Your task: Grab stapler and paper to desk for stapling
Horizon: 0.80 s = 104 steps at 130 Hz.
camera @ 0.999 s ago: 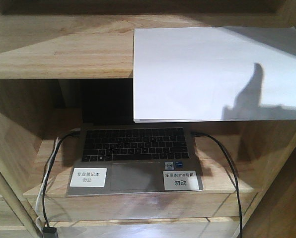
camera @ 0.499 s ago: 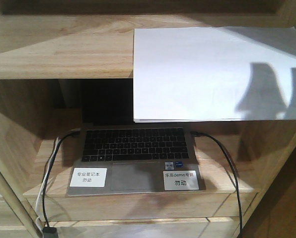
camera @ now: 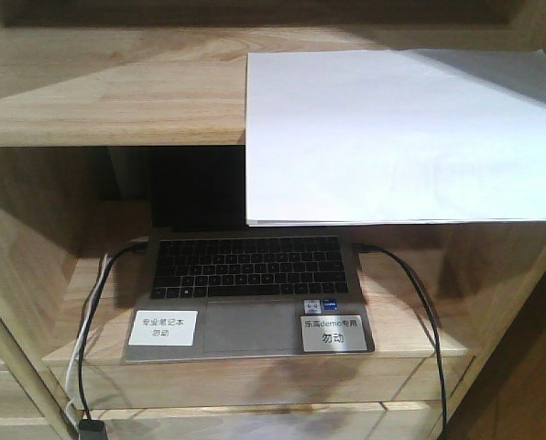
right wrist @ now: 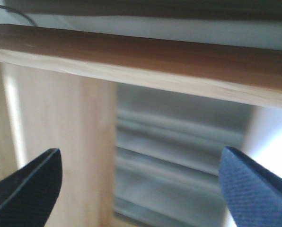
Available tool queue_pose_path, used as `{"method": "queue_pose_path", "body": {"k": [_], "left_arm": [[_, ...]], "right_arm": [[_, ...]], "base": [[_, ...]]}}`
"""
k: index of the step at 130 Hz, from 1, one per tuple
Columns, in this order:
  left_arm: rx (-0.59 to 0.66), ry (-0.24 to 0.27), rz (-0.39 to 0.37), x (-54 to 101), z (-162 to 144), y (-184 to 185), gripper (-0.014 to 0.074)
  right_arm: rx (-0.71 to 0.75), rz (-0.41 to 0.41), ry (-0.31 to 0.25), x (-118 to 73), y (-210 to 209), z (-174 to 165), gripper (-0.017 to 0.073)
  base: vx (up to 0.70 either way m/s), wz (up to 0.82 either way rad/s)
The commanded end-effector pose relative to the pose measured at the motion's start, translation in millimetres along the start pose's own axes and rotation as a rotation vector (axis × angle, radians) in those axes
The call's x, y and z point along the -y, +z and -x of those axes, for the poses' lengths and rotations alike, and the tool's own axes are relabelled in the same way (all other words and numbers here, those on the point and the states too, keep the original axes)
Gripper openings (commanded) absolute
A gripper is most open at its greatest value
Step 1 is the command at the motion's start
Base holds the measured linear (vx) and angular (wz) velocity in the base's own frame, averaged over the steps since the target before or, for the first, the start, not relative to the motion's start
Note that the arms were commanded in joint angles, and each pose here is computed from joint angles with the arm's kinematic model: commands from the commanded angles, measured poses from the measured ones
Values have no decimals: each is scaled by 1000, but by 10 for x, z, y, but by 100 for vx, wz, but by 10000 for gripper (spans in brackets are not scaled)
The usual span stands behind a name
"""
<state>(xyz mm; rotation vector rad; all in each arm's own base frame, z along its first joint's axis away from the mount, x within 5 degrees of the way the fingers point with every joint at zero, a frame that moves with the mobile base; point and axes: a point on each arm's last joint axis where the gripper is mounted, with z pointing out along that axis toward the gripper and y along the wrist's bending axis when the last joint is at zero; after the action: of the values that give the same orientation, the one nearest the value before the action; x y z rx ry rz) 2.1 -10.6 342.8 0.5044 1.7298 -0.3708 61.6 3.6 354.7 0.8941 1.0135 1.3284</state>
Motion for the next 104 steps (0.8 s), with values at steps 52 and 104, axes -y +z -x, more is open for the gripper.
{"method": "queue_pose_path", "body": {"k": [52, 104], "left_arm": [[129, -7, 2, -6, 182, -33, -6], [129, -7, 2, -6, 182, -33, -6]], "right_arm": [[-410, -85, 86, 656, -180, -350, 599], [-323, 183, 4, 973, -45, -425, 594]], "base": [[0, 0], [0, 0]]}}
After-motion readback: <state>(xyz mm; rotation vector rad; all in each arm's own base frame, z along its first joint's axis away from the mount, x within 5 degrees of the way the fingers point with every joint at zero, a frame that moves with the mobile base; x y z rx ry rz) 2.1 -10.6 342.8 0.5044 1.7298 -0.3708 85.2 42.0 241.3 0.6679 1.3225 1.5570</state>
